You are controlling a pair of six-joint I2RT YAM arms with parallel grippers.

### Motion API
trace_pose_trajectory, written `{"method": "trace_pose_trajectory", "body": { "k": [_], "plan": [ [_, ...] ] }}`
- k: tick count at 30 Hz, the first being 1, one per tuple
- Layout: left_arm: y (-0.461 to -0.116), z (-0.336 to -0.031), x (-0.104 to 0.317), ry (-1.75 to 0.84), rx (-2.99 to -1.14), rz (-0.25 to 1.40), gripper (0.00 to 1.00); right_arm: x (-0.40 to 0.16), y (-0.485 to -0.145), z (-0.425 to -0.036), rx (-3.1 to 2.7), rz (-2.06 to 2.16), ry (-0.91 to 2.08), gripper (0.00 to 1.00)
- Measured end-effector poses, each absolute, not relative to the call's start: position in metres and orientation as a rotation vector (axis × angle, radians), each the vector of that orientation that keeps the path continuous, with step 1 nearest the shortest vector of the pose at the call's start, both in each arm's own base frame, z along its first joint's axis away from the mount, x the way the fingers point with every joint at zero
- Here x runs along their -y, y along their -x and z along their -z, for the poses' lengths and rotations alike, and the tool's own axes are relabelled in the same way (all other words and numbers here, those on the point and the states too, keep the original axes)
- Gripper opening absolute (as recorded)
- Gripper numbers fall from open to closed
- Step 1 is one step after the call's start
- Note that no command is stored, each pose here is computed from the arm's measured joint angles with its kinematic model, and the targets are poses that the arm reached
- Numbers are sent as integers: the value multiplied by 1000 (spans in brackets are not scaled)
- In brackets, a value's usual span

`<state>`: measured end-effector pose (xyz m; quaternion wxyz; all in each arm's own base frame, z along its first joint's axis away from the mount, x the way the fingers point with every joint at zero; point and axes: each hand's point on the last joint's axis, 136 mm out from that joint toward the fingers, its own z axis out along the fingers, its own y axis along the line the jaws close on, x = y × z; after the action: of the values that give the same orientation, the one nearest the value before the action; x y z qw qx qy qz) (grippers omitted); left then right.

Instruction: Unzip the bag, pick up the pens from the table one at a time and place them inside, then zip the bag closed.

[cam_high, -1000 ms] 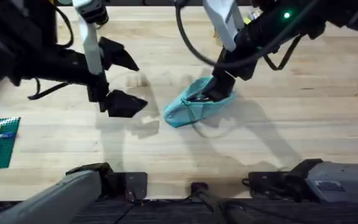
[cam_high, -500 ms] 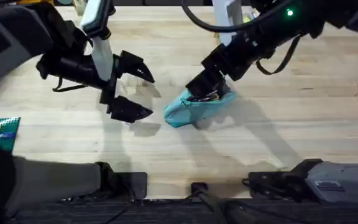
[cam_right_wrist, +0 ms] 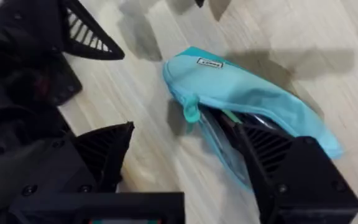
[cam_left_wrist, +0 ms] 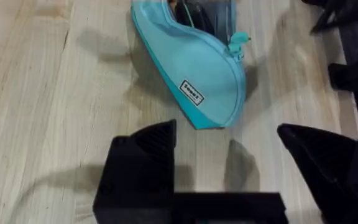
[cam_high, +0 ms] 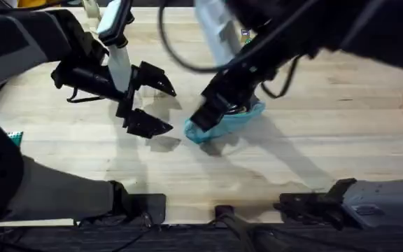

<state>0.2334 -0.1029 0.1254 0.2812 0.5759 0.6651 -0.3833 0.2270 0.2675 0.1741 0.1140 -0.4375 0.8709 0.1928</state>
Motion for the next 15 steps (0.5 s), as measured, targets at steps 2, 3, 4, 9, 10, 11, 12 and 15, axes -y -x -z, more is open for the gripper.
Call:
{"method": "trace_pose_trajectory", "body": {
  "k": [2,3,4,9,10,11,12,15],
  "plan": [
    [-233,-125,103,-1543,-1782,1027,993,-272,-225,-165,-2555,-510,1322,998],
    [-233,-125,103,-1543,-1782,1027,993,-275,-224,-162,-2552,-485,1340,998],
    [-233,-125,103,-1543,-1782,1027,993,-277,-223,-159,-2546,-462,1357,998],
    [-233,-125,103,-1543,-1782,1027,993,-290,-220,-158,-2504,-425,1382,998],
    [-233,-125,103,-1543,-1782,1027,993,-292,-220,-158,-2503,-423,1374,998],
    [-233,-125,103,-1543,-1782,1027,993,-292,-220,-158,-2508,-422,1365,998],
    [-233,-125,103,-1543,-1782,1027,993,-292,-220,-157,-2517,-419,1354,998],
    [-233,-125,103,-1543,-1782,1027,993,-293,-222,-152,-2552,-413,1317,998]
  ]
}}
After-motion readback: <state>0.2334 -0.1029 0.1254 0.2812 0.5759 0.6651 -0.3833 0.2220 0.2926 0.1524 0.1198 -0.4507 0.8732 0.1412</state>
